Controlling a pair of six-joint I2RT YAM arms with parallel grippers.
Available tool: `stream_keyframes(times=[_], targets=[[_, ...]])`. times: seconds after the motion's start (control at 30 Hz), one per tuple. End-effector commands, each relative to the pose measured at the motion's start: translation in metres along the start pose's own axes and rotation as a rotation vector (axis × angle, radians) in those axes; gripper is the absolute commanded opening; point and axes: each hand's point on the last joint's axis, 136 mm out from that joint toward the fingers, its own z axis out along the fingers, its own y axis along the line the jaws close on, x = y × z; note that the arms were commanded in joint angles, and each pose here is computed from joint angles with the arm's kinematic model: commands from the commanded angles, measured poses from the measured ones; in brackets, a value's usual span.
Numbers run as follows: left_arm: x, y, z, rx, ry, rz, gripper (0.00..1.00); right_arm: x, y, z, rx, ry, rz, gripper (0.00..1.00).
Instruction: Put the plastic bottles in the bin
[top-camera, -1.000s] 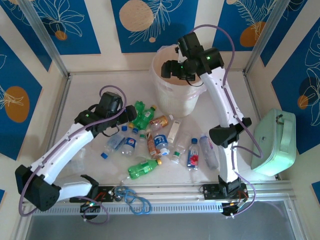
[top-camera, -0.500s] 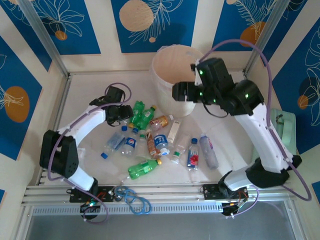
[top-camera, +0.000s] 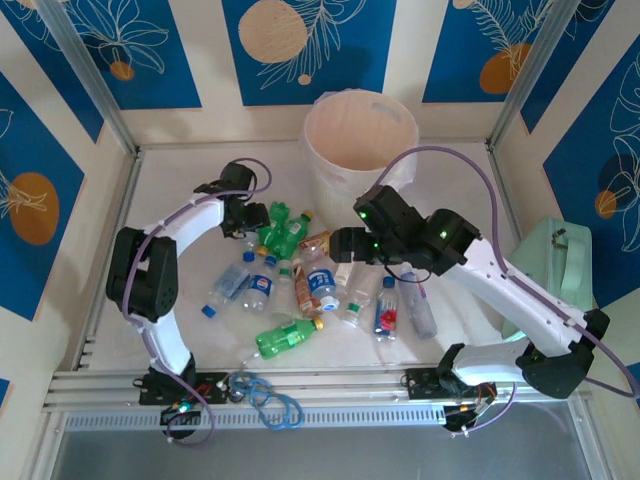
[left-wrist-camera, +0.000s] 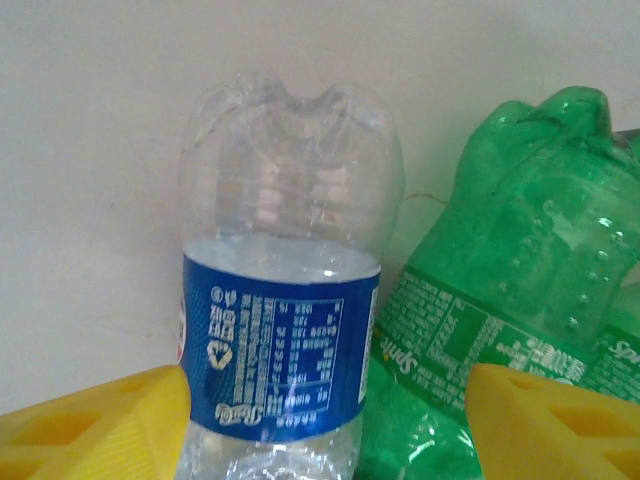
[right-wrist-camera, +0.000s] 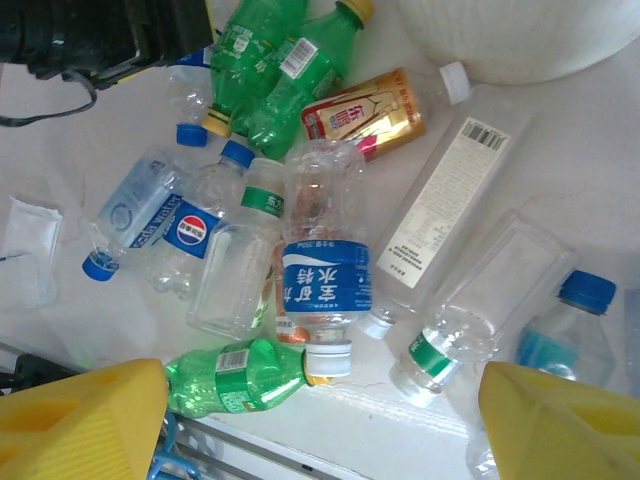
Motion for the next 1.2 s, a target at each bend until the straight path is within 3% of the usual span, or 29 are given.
stream_keyframes(times=[0.0, 0.37, 0.73, 1.17], targets=[[-0.008, 0.005, 0.004, -0.03, -0.009, 0.015, 0.73, 0.001, 0.008, 0.006, -0.016, 0.002, 0.033, 0.82], [-0.005, 0.023, 0.034, -0.093, 0.026, 0.006, 0.71, 0.005, -0.01, 0.01, 0.077, -0.021, 0.082, 0.83], [0.002, 0.031, 0.048, -0.087, 0.057, -0.003, 0.64, 0.01, -0.011, 0.014, 0.058, -0.011, 0.113, 0.83], [-0.008, 0.021, 0.025, -0.025, 0.022, -0.025, 0.54, 0.007, -0.022, 0.007, 0.039, -0.039, 0.141, 0.82]])
